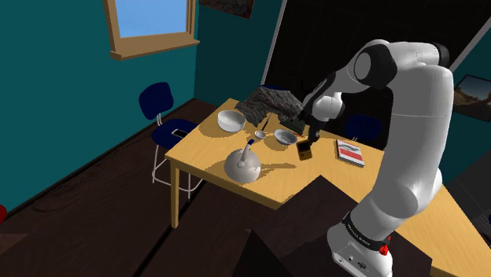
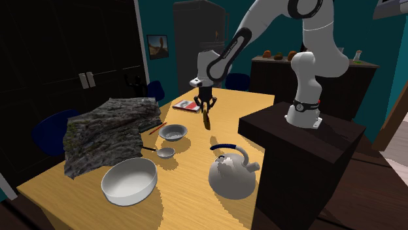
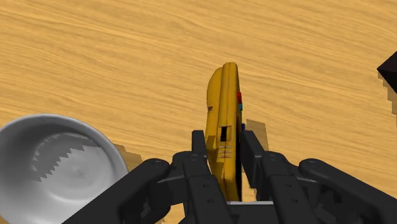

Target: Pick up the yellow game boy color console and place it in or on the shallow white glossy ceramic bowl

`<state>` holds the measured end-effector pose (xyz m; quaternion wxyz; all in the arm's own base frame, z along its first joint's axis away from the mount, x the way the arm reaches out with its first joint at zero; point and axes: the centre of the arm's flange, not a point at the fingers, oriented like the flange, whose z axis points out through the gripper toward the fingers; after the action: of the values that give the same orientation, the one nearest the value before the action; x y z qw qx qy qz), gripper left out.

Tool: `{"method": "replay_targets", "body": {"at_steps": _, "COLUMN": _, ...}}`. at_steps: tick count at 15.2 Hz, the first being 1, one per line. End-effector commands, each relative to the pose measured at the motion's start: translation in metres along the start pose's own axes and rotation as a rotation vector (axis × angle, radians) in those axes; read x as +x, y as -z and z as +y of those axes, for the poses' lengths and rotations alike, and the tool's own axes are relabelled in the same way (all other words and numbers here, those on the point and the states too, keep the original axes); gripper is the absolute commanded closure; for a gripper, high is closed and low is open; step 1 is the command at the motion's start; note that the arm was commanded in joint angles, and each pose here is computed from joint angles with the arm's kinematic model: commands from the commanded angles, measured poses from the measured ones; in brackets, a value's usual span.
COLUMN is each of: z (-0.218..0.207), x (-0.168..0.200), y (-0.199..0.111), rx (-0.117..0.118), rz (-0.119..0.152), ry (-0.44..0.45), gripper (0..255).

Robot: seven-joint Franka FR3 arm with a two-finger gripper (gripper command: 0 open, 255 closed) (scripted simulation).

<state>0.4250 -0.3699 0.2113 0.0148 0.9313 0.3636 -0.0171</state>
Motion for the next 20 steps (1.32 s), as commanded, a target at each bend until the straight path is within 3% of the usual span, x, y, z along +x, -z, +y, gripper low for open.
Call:
{"method": "replay_targets", "body": {"at_steps": 1, "z": -0.001, "x": 0.000, "y": 0.011, "rx": 0.000, "rz": 0.000, "ry": 0.000, "gripper": 255}}
{"method": "replay_targets", "body": {"at_steps": 14, "z": 0.000, "x": -0.003, "y": 0.078, "rx": 0.000, "rz": 0.000, "ry": 0.000, "gripper": 255}}
{"method": "replay_targets", "body": {"at_steps": 20, "z": 0.073, "x": 0.020, "y": 0.099, "rx": 0.000, "rz": 0.000, "ry": 0.000, "gripper": 255}}
